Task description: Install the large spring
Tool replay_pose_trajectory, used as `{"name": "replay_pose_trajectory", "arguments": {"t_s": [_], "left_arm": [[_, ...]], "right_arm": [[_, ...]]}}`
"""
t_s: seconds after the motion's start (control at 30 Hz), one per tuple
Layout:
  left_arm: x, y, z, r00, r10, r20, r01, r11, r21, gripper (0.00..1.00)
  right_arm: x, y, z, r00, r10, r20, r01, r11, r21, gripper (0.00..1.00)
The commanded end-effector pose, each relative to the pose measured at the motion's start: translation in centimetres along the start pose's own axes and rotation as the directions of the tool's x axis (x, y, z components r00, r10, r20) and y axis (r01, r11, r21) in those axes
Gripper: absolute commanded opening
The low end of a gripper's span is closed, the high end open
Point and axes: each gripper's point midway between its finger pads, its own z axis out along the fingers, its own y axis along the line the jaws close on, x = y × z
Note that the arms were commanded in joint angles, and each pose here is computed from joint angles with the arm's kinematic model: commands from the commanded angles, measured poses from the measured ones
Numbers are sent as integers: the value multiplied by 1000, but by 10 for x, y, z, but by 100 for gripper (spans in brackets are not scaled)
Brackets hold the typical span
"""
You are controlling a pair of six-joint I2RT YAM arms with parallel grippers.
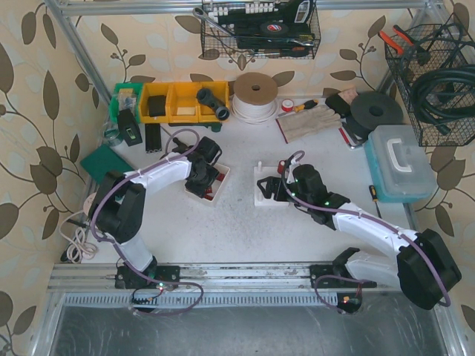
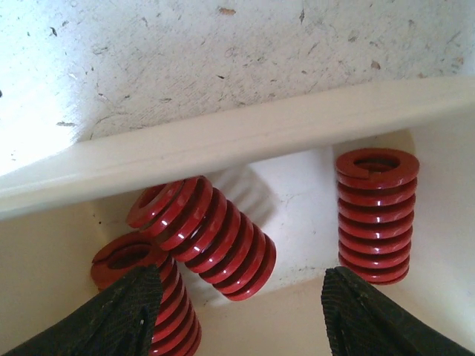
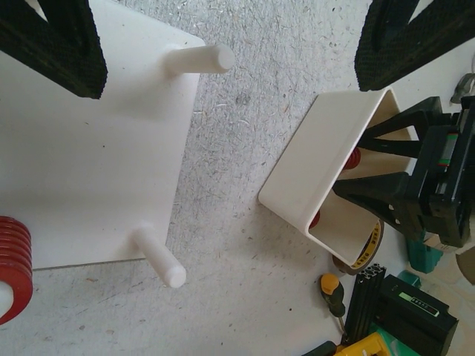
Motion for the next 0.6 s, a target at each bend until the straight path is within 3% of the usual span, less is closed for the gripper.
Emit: {"name": "replay_pose_trajectory", "arguments": {"t_s": [0.0, 0.3, 0.57], "left_arm": [[-5, 3, 5, 998, -55, 32, 56, 998, -24, 64], [-10, 4, 13, 996, -59, 64, 62, 997, -44, 64], [-10, -1, 20, 998, -17, 61, 21, 998, -66, 48]], "right_arm": [[-9, 11, -1, 1000, -10, 17, 10, 999, -43, 90], [-8, 9, 1, 1000, -5, 1, 5, 999, -40, 90], [-8, 6, 1, 1000, 3, 6, -3, 1000, -28, 90]]}}
